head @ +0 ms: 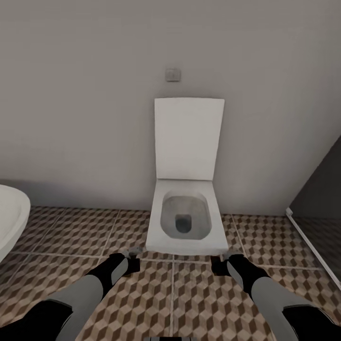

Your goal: Take the four mousetraps from the cabinet in the bathroom and place them on the bathroom floor. Make sure all four end up on the same floor surface, and ensure that at least two of them are either under or directly next to the same bathroom sink.

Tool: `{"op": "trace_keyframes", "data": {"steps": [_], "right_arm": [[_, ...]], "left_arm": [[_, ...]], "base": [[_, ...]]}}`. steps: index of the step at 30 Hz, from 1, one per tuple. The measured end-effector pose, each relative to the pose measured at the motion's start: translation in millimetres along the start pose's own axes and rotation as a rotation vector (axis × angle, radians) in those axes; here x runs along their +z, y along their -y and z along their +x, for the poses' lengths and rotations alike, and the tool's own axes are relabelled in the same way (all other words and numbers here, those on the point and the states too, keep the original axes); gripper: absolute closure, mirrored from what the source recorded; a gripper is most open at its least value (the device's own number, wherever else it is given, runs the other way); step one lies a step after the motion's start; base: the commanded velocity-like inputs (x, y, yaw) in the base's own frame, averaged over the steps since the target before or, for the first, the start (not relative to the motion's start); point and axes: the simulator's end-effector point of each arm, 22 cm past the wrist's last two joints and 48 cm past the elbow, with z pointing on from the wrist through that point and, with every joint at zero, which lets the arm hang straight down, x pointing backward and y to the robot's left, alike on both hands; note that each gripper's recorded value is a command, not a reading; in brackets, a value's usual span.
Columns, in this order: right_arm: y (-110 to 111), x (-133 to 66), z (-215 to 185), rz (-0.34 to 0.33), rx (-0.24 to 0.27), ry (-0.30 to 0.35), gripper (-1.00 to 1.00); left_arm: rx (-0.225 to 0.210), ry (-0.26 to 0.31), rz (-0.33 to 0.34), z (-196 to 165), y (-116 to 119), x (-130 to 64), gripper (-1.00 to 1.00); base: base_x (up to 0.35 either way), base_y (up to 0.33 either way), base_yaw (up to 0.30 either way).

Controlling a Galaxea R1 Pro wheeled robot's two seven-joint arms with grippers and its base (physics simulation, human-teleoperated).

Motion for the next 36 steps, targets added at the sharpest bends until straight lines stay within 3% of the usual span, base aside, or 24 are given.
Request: {"op": "trace_keyframes", "data": {"steps": [11, 36], "right_arm": [[16, 0.2, 1, 0.021, 0.004, -0.001, 1.00], [21, 0.2, 1, 0.027, 0.003, -0.001, 1.00]], "left_arm": [[0.000, 0.001, 0.000, 0, 0, 0.2, 1.00], [0.000, 0.001, -0.001, 0, 0, 0.2, 1.00]], "base": [[0.014, 0.000, 0.000], [0.000, 0.000, -0.018]]}}
